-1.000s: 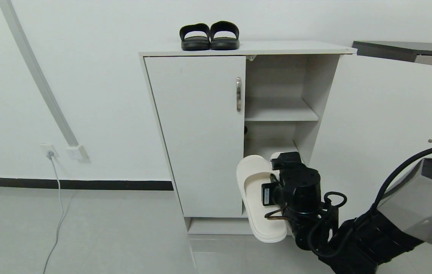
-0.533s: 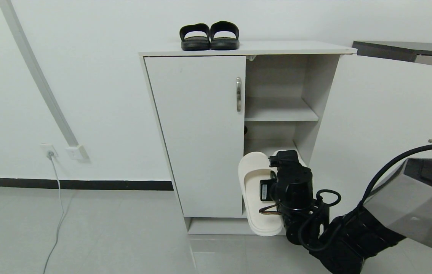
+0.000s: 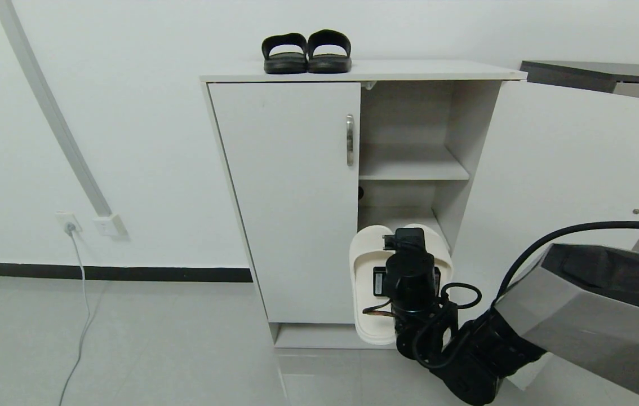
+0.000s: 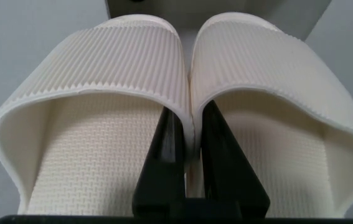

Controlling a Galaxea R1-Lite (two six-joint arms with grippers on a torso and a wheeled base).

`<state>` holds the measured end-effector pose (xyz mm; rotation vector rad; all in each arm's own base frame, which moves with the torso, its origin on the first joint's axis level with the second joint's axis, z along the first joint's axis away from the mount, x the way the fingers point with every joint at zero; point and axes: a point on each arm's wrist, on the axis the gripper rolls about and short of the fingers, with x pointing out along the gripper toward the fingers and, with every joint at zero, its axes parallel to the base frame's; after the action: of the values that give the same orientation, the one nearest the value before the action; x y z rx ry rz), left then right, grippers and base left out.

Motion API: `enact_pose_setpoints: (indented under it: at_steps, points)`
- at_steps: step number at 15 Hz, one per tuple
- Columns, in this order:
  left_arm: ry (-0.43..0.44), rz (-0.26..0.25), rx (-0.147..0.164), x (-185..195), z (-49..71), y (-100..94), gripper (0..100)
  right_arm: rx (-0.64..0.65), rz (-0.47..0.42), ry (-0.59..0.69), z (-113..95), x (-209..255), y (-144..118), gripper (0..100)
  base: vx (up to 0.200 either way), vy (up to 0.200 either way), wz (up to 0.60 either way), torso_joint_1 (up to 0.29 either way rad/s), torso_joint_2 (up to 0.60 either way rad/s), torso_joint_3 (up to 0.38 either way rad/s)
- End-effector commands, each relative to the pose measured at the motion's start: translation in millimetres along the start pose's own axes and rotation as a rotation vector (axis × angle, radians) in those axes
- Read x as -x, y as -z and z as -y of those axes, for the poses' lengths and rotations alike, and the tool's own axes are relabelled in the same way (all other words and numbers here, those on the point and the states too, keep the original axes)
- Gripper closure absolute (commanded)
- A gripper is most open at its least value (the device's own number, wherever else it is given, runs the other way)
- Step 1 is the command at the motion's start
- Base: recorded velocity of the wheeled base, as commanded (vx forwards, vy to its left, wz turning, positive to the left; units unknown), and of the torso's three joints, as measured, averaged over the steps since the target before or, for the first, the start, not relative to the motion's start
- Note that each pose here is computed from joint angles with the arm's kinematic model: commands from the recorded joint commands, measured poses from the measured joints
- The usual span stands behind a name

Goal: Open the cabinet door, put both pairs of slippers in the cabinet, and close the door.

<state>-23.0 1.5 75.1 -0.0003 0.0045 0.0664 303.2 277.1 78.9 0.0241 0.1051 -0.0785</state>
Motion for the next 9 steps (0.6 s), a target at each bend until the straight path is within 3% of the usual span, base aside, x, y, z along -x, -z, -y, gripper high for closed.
enact_pose_setpoints:
  at_steps: [1, 2, 9]
  points:
    - [-0.001, 0.000, 0.001, 0.0, 0.0, -0.1, 100, 0.009, -0.009, 0.007, 0.8, -3.0, 5.4, 100, 0.000, -0.200, 0.00, 0.007, 0.01, -0.002]
    - [-0.001, 0.000, 0.001, 0.0, 0.0, -0.1, 100, 0.009, -0.009, 0.008, 1.0, -3.9, 6.7, 100, 0.000, -0.200, 0.00, -0.002, 0.01, 0.002]
    - [-0.003, 0.001, 0.009, 0.0, 0.0, -0.3, 100, 0.010, -0.012, 0.021, 3.6, -11.4, 17.9, 100, 0.000, 0.000, 0.00, 0.000, 0.00, 0.000]
